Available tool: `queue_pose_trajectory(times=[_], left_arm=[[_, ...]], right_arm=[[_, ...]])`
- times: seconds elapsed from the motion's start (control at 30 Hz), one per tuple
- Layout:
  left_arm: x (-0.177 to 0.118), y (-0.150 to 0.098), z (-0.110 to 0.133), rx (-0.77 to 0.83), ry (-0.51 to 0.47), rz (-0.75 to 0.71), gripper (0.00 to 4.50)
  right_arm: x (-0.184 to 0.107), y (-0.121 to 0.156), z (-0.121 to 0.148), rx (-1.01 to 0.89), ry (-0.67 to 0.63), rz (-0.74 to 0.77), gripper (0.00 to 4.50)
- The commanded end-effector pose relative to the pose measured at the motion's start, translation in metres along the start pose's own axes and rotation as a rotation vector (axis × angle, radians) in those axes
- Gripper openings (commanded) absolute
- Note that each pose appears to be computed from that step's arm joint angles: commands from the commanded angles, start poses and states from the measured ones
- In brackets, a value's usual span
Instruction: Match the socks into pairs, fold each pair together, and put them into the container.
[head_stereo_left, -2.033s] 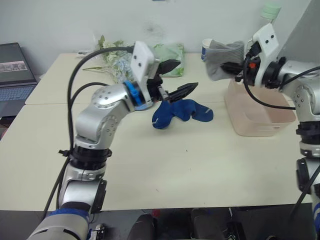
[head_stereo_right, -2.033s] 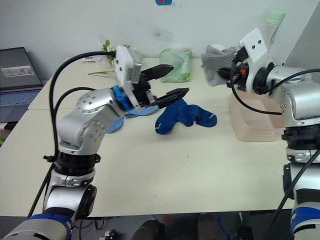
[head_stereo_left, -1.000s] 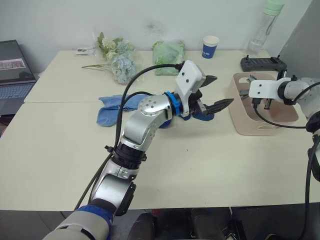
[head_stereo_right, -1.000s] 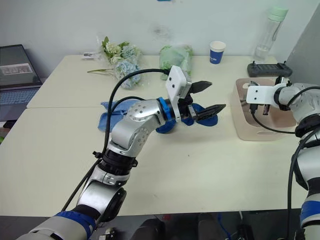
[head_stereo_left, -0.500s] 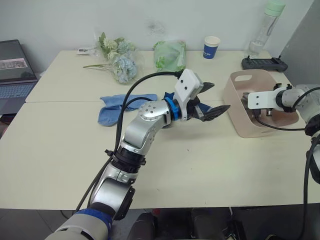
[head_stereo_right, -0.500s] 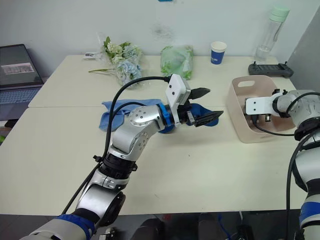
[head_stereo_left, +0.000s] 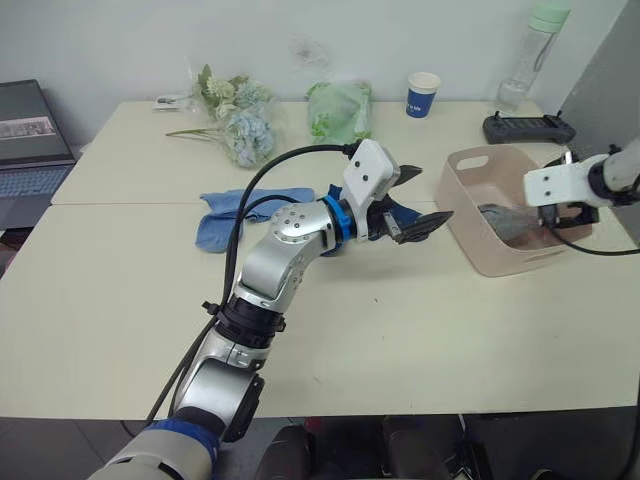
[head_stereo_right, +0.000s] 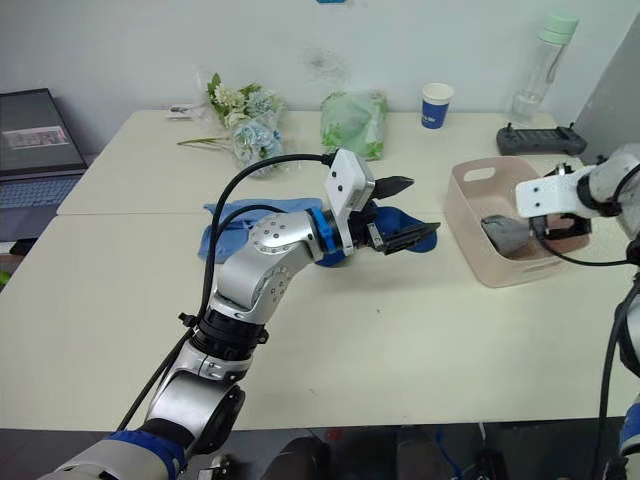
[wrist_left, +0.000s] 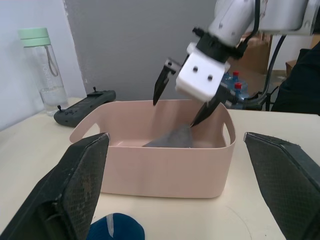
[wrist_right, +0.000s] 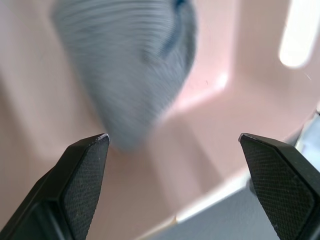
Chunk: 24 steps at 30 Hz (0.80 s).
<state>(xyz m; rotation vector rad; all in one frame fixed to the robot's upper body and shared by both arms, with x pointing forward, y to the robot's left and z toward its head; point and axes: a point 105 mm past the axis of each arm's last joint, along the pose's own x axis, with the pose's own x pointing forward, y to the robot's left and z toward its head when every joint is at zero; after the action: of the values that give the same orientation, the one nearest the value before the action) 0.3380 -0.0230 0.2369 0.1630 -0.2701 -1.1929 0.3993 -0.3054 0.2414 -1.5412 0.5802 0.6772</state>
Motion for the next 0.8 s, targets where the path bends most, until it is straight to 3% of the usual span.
queue_pose_trajectory(times=[0.03,0.1,0.2,0.33,0.47,0.67,0.8], left_arm=[[-0.007,0.003,0.013,0.038,-0.039,0.014,4.50],[-0.016,0.009,0.014,0.042,-0.033,0.040,4.50],[-0.048,0.030,0.017,0.068,-0.018,0.164,4.50],[-0.098,0.046,0.018,0.101,0.022,0.331,4.50],[-0.144,0.050,0.007,0.084,0.080,0.492,4.50],[-0.200,0.039,-0.020,0.070,0.192,0.708,4.50],[-0.237,0.007,-0.057,-0.004,0.280,0.817,4.50]], right_arm=[[-0.040,-0.046,0.015,0.064,-0.084,-0.200,4.47],[-0.049,-0.061,0.030,0.128,-0.181,-0.268,4.47],[-0.058,-0.081,0.076,0.289,-0.485,-0.369,4.47],[-0.060,-0.073,0.131,0.521,-0.842,-0.340,4.47],[-0.060,-0.048,0.174,0.704,-1.056,-0.299,4.47],[-0.031,0.014,0.204,0.849,-1.087,-0.258,4.47],[0.005,0.088,0.204,0.910,-1.006,-0.186,4.47]])
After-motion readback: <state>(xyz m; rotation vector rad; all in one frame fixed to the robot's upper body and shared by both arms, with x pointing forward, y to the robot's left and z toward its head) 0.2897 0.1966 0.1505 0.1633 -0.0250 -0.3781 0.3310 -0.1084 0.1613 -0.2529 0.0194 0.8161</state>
